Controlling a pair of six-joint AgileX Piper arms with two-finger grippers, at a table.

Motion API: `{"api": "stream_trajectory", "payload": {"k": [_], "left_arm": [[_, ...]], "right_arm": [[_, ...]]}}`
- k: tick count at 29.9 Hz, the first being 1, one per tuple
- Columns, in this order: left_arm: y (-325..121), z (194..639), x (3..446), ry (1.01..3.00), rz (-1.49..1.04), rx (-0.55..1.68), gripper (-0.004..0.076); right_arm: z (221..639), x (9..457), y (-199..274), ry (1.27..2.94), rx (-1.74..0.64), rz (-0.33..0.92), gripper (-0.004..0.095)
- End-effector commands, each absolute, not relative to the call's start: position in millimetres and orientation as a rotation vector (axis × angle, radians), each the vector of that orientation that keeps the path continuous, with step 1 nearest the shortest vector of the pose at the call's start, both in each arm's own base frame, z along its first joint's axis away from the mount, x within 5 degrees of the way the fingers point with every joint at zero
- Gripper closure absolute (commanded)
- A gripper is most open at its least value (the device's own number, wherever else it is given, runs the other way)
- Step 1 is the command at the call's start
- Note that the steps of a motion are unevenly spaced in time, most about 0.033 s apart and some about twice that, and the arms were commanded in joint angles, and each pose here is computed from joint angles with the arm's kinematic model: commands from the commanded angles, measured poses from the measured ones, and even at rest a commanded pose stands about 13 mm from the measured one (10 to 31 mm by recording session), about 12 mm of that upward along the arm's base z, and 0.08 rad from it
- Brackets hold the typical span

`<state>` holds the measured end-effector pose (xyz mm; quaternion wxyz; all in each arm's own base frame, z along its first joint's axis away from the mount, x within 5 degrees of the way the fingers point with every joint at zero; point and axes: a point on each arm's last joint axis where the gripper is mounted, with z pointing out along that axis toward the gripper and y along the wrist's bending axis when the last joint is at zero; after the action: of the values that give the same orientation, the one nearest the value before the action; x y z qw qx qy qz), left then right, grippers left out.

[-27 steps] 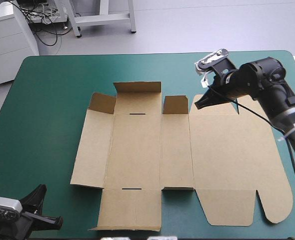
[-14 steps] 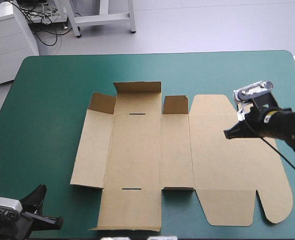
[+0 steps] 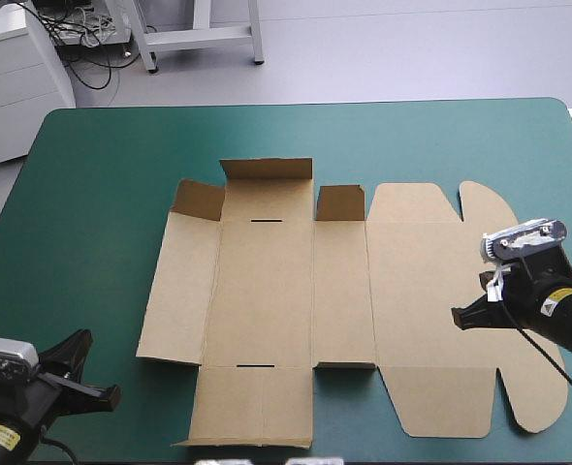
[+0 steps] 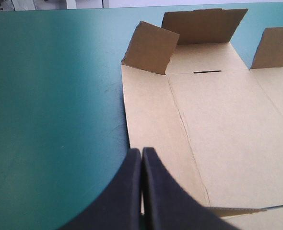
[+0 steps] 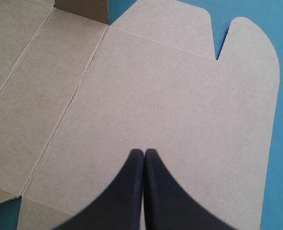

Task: Fold the box

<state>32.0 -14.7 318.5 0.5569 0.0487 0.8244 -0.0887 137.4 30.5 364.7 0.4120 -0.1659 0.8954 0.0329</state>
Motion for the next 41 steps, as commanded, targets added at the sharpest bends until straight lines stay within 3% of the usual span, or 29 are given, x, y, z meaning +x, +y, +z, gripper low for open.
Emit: {"api": "stream_trajectory", "payload": {"k": [1,13,20,24,29,32,34,41], "left_arm": [[-16.8,347.2,54.1,1.916,-0.233,0.097,0.0756],[-24.5,399.8,140.9,2.16,-0.186,0.214,0.0756],[-32.7,387.0,194.8,2.427,-0.25,0.252,0.0733],[-40.8,363.7,222.5,2.535,-0.35,0.261,0.0602],[-49.8,343.3,243.7,2.607,-0.475,0.273,0.0284],[-50.9,331.7,250.3,2.676,-0.495,0.275,0.0133],[-50.9,327.2,253.1,2.701,-0.494,0.277,0.0093],[-45.6,315.2,258.9,2.771,-0.432,0.276,0.009]], "right_arm": [[373.3,133.7,28.9,2.177,-0.392,0.08,0.0931],[350.6,132.4,28.8,2.246,-0.398,0.085,0.0931],[350.7,132.9,28.9,2.239,-0.396,0.087,0.0931],[351.1,133.2,29.0,2.232,-0.403,0.082,0.0931],[351.1,133.2,29.0,2.231,-0.406,0.081,0.0931],[351.1,133.2,29.0,2.231,-0.406,0.081,0.0931],[351.1,133.2,29.0,2.231,-0.406,0.081,0.0931],[351.1,133.2,29.0,2.229,-0.416,0.076,0.0931]]}}
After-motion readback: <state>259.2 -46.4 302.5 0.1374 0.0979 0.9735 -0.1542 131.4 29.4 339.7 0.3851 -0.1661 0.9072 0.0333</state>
